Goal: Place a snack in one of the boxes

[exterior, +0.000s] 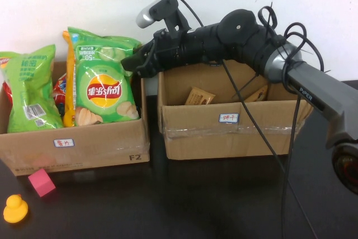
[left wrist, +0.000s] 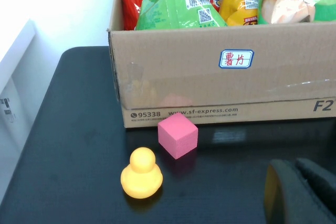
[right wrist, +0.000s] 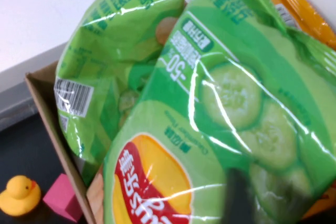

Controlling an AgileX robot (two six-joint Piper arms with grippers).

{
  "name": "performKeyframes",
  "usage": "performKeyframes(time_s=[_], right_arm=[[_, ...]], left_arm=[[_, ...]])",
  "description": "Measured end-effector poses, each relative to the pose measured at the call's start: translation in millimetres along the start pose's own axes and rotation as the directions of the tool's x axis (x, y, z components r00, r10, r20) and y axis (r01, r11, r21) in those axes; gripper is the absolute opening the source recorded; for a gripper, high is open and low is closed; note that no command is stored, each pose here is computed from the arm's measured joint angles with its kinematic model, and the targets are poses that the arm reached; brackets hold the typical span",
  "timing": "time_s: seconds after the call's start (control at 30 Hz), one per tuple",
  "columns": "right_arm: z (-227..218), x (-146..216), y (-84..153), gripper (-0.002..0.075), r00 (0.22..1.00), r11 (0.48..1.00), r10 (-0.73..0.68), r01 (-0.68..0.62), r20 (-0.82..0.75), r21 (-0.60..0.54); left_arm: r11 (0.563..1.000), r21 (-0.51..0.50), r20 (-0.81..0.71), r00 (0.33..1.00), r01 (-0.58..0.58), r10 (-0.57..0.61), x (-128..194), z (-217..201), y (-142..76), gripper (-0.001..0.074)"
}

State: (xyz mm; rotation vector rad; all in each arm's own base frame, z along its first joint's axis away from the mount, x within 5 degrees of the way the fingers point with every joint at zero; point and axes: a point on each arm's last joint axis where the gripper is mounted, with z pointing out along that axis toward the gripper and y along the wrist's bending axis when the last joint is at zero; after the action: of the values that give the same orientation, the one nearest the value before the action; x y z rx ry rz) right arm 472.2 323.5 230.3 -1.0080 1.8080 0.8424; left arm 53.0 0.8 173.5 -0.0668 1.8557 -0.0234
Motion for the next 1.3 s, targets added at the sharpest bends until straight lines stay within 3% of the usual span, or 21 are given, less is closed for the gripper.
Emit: performKeyframes(time_s=[0.1,0.13,0.23,0.33,0.4,0.5,0.63,0.73,1.03,1.3], right_arm=[[0,-1,0,0.0562,1.000,1.000,0.009,-0.009,0.006,-0.004],[0,-1,0,0.0608,1.000,1.000,0.012,-0.012,0.009,-0.006],[0,-2,1,0.0667,1.000,1.000,0.029,-0.029,0.012,-0.007],[-9,-11,4,0.0678,1.000,1.000,0.010,-0.010,-0.003,0.008],[-21,-24,8,0.0648,0.999,0.999,-0.026,0.027,-0.032,0.026],[-53,-54,23,0.0510,0.997,0.998,-0.038,0.041,-0.074,0.045],[-93,-80,44,0.0185,0.984,0.997,-0.046,0.055,-0.172,0.050],[-113,-88,54,0.0057,0.977,0.996,-0.050,0.064,-0.210,0.064],[-190,-83,92,0.0006,0.989,0.967,-0.054,0.085,-0.135,0.238],[-283,-17,149,0.0003,0.993,0.900,-0.116,0.108,-0.006,0.422]], left_arm=[[1.000,0.000,0.000,1.000,0.000,0.000,0,0,0,-0.0001],[1.000,0.000,0.000,1.000,0.002,-0.002,0,0,0,-0.0001],[1.000,0.000,0.000,1.000,0.002,-0.002,0,0,0,-0.0001],[1.000,0.000,0.000,1.000,-0.003,0.003,0,0,0,-0.0001],[1.000,0.000,0.000,1.000,-0.005,0.005,0,0,0,-0.0002],[1.000,0.000,0.000,1.000,-0.007,0.007,0,0,0,-0.0002],[1.000,0.000,0.000,1.000,-0.009,0.009,0,0,0,-0.0002],[1.000,0.000,0.000,1.000,-0.009,0.009,0,0,0,-0.0002],[1.000,0.000,0.000,1.000,-0.009,0.009,0,0,0,-0.0001],[1.000,0.000,0.000,1.000,-0.011,0.011,0,0,0,-0.0002]])
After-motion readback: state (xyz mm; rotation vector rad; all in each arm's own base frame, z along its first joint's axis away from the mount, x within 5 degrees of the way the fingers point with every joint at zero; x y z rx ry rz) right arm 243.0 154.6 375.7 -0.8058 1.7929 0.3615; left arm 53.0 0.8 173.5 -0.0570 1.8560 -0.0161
